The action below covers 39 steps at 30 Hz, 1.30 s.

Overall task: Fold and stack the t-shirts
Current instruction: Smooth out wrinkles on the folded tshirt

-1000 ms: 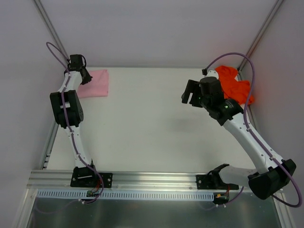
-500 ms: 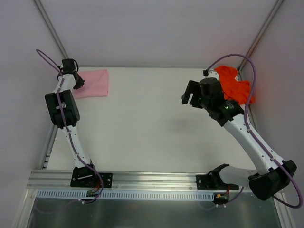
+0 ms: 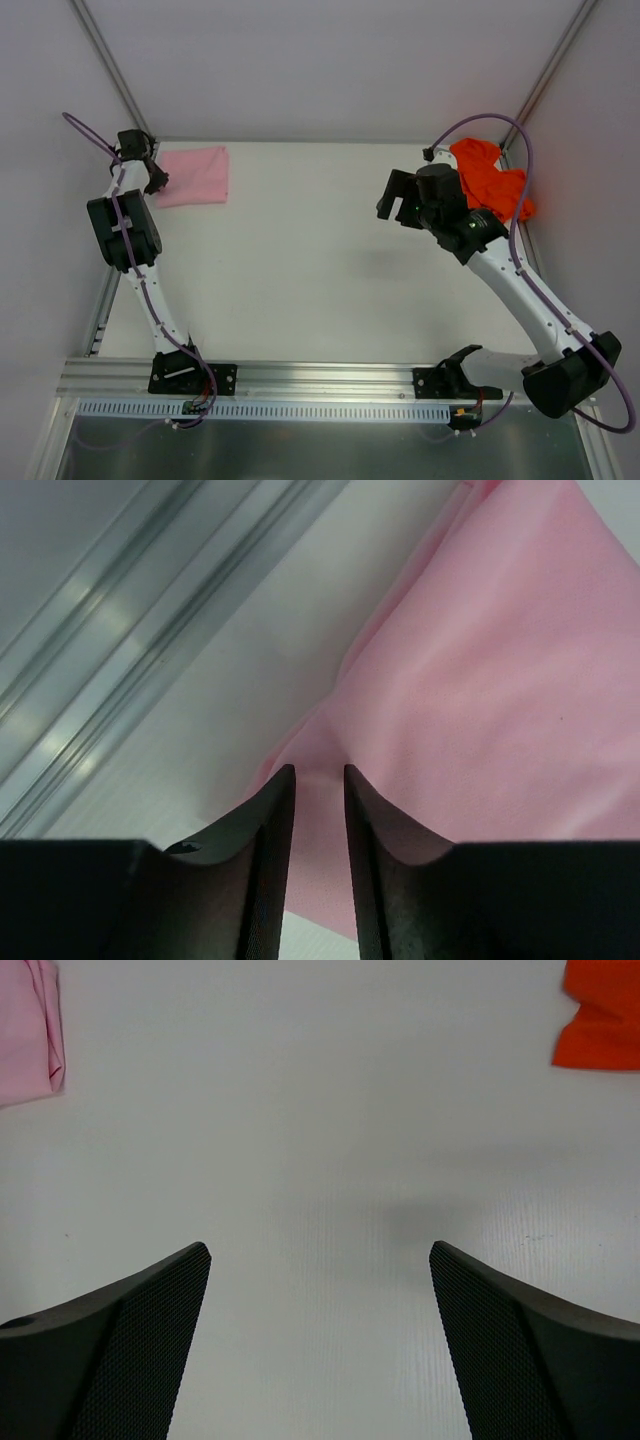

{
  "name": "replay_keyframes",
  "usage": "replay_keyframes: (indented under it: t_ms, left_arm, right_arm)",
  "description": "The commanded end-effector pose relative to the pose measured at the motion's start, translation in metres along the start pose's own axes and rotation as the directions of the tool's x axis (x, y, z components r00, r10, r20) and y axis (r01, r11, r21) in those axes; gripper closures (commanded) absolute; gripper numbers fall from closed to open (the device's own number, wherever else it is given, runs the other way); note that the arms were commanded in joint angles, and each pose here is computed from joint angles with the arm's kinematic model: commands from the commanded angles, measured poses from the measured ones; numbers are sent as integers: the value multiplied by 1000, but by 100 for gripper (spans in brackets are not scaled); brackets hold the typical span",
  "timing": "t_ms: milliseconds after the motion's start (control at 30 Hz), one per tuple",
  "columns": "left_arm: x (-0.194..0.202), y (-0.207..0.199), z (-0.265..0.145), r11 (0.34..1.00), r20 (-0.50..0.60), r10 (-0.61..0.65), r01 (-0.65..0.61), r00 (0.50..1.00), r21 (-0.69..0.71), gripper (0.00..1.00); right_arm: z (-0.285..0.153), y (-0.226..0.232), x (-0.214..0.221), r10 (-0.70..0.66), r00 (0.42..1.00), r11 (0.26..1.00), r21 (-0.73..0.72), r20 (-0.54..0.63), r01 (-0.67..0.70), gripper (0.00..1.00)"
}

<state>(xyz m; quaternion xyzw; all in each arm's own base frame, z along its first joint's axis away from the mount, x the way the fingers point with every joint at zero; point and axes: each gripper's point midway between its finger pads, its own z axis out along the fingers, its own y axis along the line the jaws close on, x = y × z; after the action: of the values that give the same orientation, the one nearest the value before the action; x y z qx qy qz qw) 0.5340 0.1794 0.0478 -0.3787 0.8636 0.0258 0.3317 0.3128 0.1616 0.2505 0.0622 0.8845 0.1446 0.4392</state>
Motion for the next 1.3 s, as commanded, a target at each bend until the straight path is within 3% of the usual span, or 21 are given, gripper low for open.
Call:
replay_keyframes:
  t_ms: [0,33,133,233,300,367,600,700,833,933,1033,1267]
  left_arm:
    - [-10,-15,-18,996,27,5,-7,1000,91,73]
    - [-11,-15,-22,995,34,6,-9,999,99,57]
    - [-14,-10,-46,995,79,1,-9,997,99,22]
    - [-2,-3,-65,993,100,5,-17,995,114,11]
    - [-13,-13,-86,983,158,4,-33,987,180,9]
    - [-2,-17,-96,972,148,21,-55,989,229,7]
    - [2,-55,-200,900,291,111,-220,950,376,1]
    - [33,-77,-242,851,320,200,-326,926,412,1]
    - [108,-95,-289,771,286,296,-405,911,492,1]
    - [136,-76,-331,734,302,264,-394,916,553,1]
    - [166,-52,-335,723,266,289,-391,920,569,1]
    - [208,-19,-350,620,291,416,-503,862,602,1]
  right_arm:
    - [-2,7,-11,-4,1000,1000,-12,30,5,4]
    - [-2,7,-12,-16,999,1000,-11,28,16,1]
    - [-1,10,-15,-70,998,998,-7,-8,70,4]
    - [0,12,-19,-92,995,996,8,-28,93,4]
    - [0,12,-23,-96,995,995,6,-10,96,4]
    - [-2,11,-25,-110,994,994,2,9,110,4]
    - [-29,-1,-32,-173,981,985,0,83,174,4]
    - [-39,-11,-27,-188,977,982,8,104,188,4]
    - [-51,-34,-12,-188,970,982,40,153,184,4]
    - [-57,-45,2,-189,967,982,36,171,185,4]
    - [-57,-51,14,-176,969,984,26,176,174,4]
    - [-46,-64,54,-139,980,990,-1,142,140,4]
